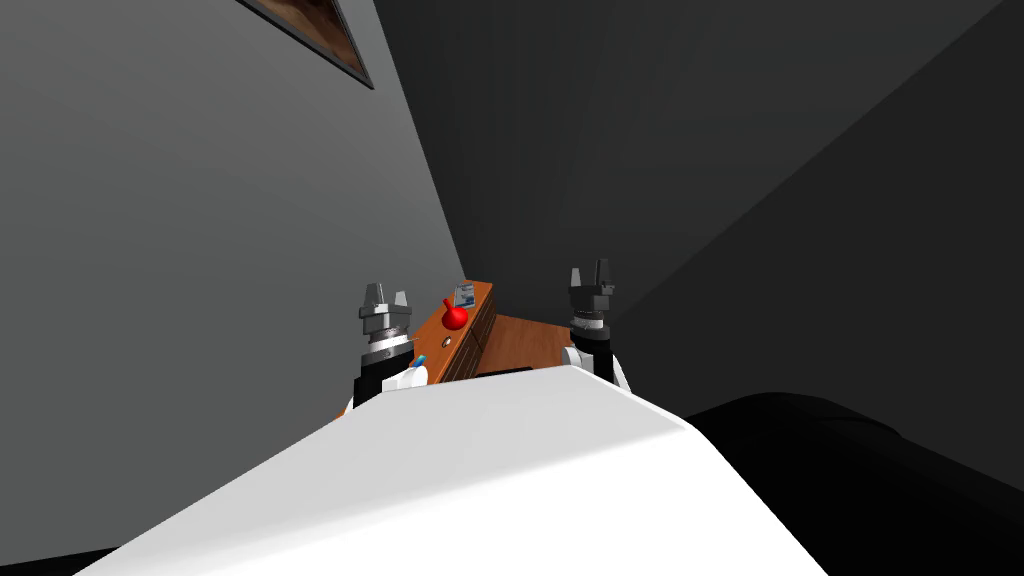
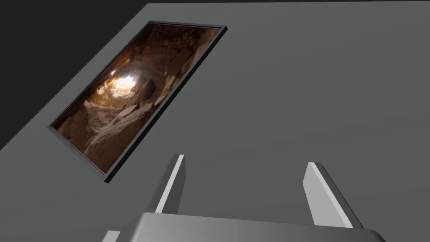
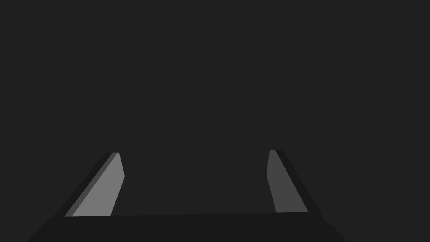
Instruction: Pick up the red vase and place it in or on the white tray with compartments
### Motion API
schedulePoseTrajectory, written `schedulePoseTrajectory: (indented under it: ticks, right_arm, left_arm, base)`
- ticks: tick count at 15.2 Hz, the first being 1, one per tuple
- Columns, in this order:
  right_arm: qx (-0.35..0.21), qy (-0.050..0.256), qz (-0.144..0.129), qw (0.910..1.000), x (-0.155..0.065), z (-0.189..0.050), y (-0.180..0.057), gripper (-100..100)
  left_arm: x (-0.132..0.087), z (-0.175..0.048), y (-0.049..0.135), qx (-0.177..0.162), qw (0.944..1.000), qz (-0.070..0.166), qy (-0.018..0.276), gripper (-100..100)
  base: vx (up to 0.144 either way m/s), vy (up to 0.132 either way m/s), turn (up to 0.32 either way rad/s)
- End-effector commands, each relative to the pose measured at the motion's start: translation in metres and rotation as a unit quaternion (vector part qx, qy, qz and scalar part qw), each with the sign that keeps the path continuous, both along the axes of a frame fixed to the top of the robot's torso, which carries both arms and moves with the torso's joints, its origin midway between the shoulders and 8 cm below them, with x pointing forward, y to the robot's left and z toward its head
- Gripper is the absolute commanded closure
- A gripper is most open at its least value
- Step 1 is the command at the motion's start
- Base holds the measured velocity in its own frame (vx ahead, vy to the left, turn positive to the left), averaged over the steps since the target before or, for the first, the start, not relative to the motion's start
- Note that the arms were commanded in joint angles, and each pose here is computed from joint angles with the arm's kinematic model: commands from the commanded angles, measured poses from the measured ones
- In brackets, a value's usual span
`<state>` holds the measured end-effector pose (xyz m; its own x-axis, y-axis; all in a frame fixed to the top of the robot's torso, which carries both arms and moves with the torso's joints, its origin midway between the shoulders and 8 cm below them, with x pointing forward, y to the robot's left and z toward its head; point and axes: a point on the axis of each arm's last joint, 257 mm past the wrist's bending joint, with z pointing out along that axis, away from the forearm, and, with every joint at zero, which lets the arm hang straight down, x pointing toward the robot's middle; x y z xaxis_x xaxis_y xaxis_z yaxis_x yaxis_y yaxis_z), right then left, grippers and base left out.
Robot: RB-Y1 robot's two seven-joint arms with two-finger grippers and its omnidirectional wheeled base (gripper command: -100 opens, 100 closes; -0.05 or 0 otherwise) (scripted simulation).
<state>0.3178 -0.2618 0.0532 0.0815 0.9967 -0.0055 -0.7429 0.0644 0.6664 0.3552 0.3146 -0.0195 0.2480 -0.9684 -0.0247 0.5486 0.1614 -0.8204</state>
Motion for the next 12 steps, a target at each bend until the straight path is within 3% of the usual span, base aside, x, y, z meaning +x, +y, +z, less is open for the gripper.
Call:
schedulePoseTrajectory:
  ticks: [1, 6, 8, 11, 12]
  right_arm:
    - [0.000, 0.000, 0.000, 1.0000, 0.000, 0.000, 0.000, 0]
    - [0.000, 0.000, 0.000, 1.0000, 0.000, 0.000, 0.000, 0]
    - [0.000, 0.000, 0.000, 1.0000, 0.000, 0.000, 0.000, 0]
    - [0.000, 0.000, 0.000, 1.0000, 0.000, 0.000, 0.000, 0]
    - [0.000, 0.000, 0.000, 1.0000, 0.000, 0.000, 0.000, 0]
  left_arm:
    - [0.003, -0.003, -0.004, 0.023, 0.9996, -0.009, 0.009, -100]
    - [0.009, -0.011, -0.008, 0.059, 0.9977, -0.020, 0.027, -100]
    - [0.016, -0.025, -0.010, 0.093, 0.9941, -0.026, 0.050, -100]
    - [0.021, -0.033, -0.011, 0.115, 0.9909, -0.029, 0.063, -100]
    - [0.025, -0.042, -0.010, 0.135, 0.9874, -0.030, 0.077, -100]
  base:
    - [0.000, 0.000, 0.000]
    - [0.007, -0.006, -0.005]
    - [0.013, -0.012, -0.013]
    - [0.019, -0.015, -0.011]
    - [0.019, -0.019, -0.014]
